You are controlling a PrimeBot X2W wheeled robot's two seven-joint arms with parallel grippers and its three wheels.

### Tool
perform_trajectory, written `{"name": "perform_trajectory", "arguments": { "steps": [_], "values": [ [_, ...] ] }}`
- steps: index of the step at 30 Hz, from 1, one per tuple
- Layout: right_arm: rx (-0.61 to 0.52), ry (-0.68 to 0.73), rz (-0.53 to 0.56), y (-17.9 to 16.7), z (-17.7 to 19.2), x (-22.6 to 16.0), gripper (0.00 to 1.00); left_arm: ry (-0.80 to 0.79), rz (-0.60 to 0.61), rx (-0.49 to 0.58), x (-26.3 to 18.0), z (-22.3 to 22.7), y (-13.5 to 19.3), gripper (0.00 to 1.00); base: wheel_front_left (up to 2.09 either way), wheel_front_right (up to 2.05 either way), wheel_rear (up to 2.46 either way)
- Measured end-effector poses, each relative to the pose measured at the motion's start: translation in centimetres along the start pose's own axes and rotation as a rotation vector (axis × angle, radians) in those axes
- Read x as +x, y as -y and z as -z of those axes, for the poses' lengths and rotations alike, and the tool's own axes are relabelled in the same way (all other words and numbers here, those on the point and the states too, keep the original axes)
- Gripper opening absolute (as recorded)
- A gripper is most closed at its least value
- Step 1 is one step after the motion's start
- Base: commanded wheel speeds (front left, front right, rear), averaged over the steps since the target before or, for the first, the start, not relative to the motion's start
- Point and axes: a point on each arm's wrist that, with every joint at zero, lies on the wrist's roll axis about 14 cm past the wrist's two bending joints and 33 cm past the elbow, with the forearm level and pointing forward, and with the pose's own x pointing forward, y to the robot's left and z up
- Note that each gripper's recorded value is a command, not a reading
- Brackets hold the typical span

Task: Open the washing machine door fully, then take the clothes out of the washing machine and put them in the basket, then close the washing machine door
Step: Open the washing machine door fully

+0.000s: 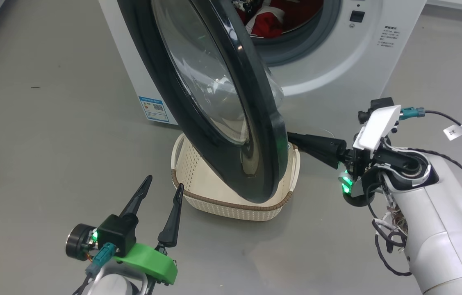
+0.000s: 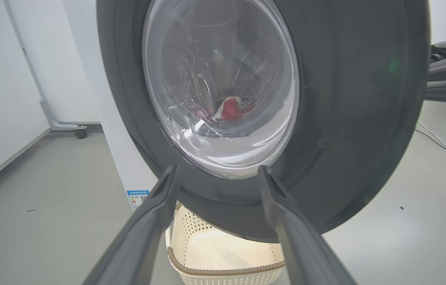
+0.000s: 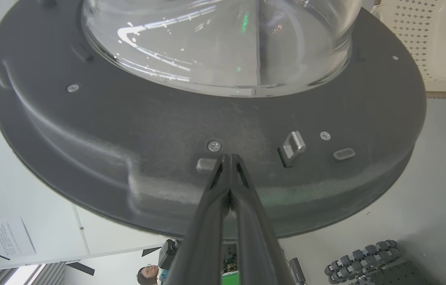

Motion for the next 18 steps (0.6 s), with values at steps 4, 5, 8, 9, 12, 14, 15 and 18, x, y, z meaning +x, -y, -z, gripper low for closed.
{"name": "perform_trajectory", "arguments": {
  "steps": [4,5,8,9,12,14,15,18],
  "values": [
    [0.000,-0.051,-0.004,0.1,1.9,1.0,0.00,0.000,-0.034,0.003,-0.8,0.0,-0.8,1.00,0.00,0.00,0.00],
    [0.004,-0.064,-0.006,0.1,2.5,1.2,0.00,0.003,-0.039,0.005,-1.0,-0.2,-0.9,1.00,0.00,0.00,0.00],
    [0.016,-0.098,-0.026,-0.1,3.8,1.9,0.00,0.011,-0.054,0.008,-1.4,-0.4,-1.4,1.00,0.00,0.00,0.00],
    [0.021,-0.113,-0.034,-0.2,4.3,2.1,0.00,0.013,-0.060,0.008,-1.6,-0.5,-1.5,1.00,0.00,0.00,0.00],
    [0.022,-0.153,-0.050,-0.5,5.6,2.8,0.00,0.019,-0.077,0.011,-2.1,-0.7,-2.0,1.00,0.00,0.00,0.00],
    [0.027,-0.181,-0.063,-0.8,6.7,3.4,0.00,0.022,-0.095,0.013,-2.4,-0.9,-2.4,1.00,0.00,0.00,0.00],
    [0.030,-0.197,-0.069,-0.9,7.2,3.6,0.00,0.023,-0.105,0.014,-2.6,-0.9,-2.6,1.00,0.00,0.00,0.00],
    [0.030,-0.235,-0.081,-1.2,8.6,4.3,0.00,0.024,-0.128,0.015,-3.2,-0.9,-3.2,1.00,0.00,0.00,0.00]
  ]
}}
